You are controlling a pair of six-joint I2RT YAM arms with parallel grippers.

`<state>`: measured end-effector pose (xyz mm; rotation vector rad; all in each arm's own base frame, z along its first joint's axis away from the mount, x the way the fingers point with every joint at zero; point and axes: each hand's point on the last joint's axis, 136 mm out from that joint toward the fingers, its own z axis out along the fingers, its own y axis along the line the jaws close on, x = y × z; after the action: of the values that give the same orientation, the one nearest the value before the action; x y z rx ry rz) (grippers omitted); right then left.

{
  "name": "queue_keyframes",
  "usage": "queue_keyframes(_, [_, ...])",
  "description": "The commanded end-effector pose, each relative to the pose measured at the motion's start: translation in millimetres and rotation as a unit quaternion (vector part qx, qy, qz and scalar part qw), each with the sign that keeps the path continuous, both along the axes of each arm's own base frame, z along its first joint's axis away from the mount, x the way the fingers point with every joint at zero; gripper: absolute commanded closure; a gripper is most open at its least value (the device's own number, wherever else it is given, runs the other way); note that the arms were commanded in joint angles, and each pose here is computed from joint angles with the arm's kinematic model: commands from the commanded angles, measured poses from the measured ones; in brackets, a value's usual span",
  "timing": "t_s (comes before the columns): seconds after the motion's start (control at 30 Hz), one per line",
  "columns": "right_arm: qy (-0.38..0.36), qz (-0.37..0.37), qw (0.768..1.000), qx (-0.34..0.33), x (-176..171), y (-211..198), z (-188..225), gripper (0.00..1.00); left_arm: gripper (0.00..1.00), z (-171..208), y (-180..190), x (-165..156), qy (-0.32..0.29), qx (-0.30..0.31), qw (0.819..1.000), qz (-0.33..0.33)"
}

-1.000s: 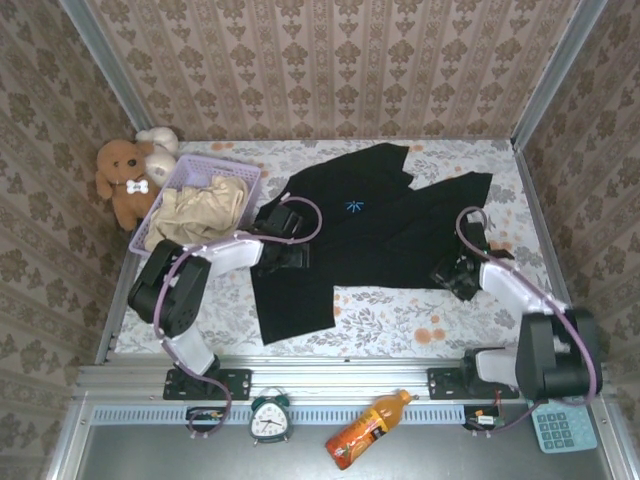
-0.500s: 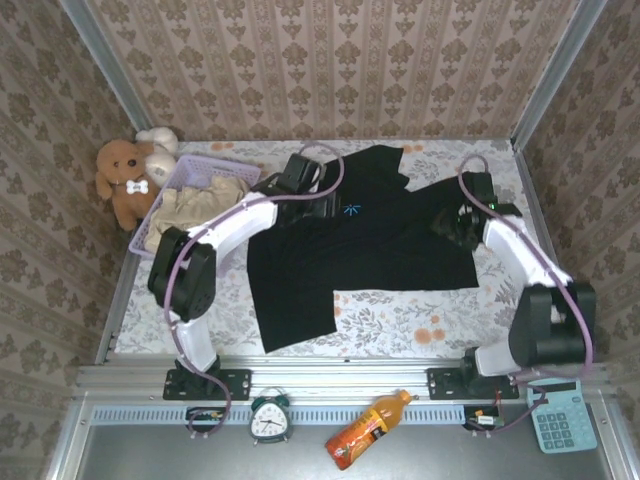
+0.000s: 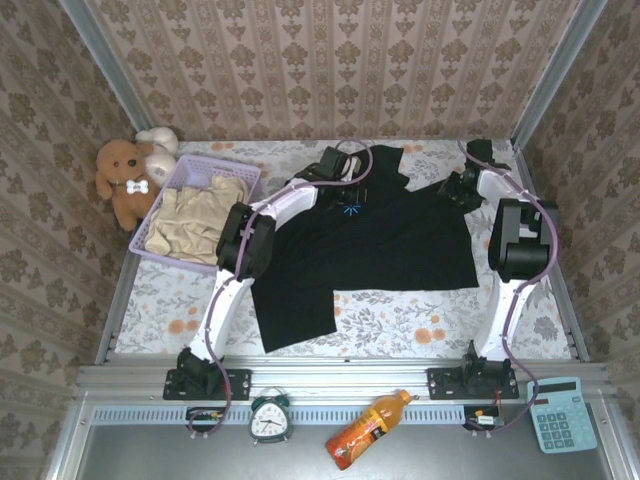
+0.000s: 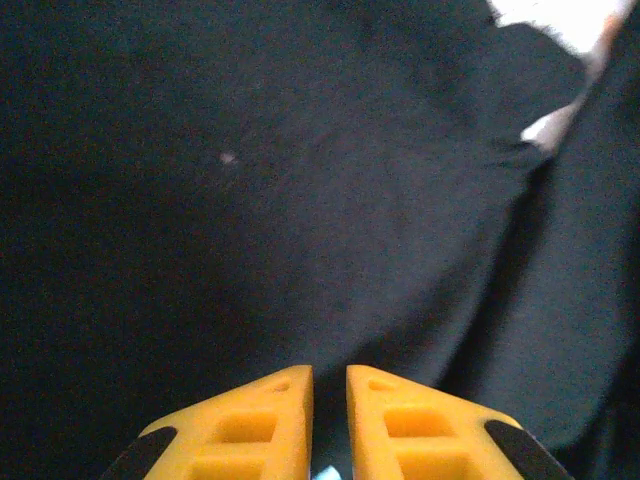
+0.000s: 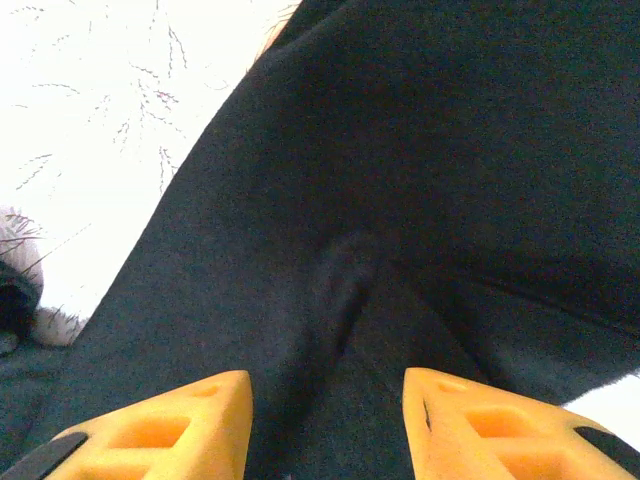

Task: Fold and stack the mixed laundry pile

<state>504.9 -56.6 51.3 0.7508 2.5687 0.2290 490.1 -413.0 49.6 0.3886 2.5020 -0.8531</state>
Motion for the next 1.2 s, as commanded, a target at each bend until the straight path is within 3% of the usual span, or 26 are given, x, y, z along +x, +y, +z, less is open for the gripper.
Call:
queue_keyframes(0.0, [0.02,0.012,0.999,0.021,8.7,9.5,-14.2,0.52,0.8,-5.5,18.4,20.4,0.043,-0.013,0.997,0.055])
queue_keyframes(0.13, [0.042,0.006,0.999,0.033,16.4,10.1,-28.0,0.5,0.8,-25.8,50.9,58.5,0.057,-0.016,0.988,0.14])
queue_keyframes(0.3, [0.017,0.03,0.999,0.039,26.1,14.6,-3.8,0.44,0.81,-28.7,108.7,116.2,0.047,-0.04,0.966,0.25])
queue_keyframes(0.47, [-0.009,0.054,0.997,0.056,-7.2,35.3,36.1,0.33,0.82,-13.0,137.8,141.1,0.014,-0.023,0.962,0.273])
queue_keyframes(0.63, [0.038,0.066,0.993,0.089,-69.9,79.7,13.0,0.42,0.82,-12.2,158.6,144.4,-0.005,0.013,0.959,0.284])
queue_keyframes(0.77, [0.071,0.075,0.993,0.063,-88.8,100.7,-22.3,0.52,0.82,-13.3,163.1,144.0,-0.003,0.008,0.959,0.282])
queue_keyframes(0.87, [0.116,0.051,0.991,0.046,-97.2,92.2,-49.0,0.66,0.82,-14.4,159.8,141.4,0.001,0.005,0.962,0.272])
queue_keyframes(1.0, [0.151,0.034,0.988,0.016,-122.1,77.4,-53.6,0.67,0.81,-17.3,153.9,139.1,0.013,-0.014,0.966,0.258])
queue_keyframes(1.17, [0.188,0.021,0.982,-0.01,-172.3,72.9,-43.1,0.67,0.69,-7.2,133.2,137.6,0.017,-0.059,0.972,0.225])
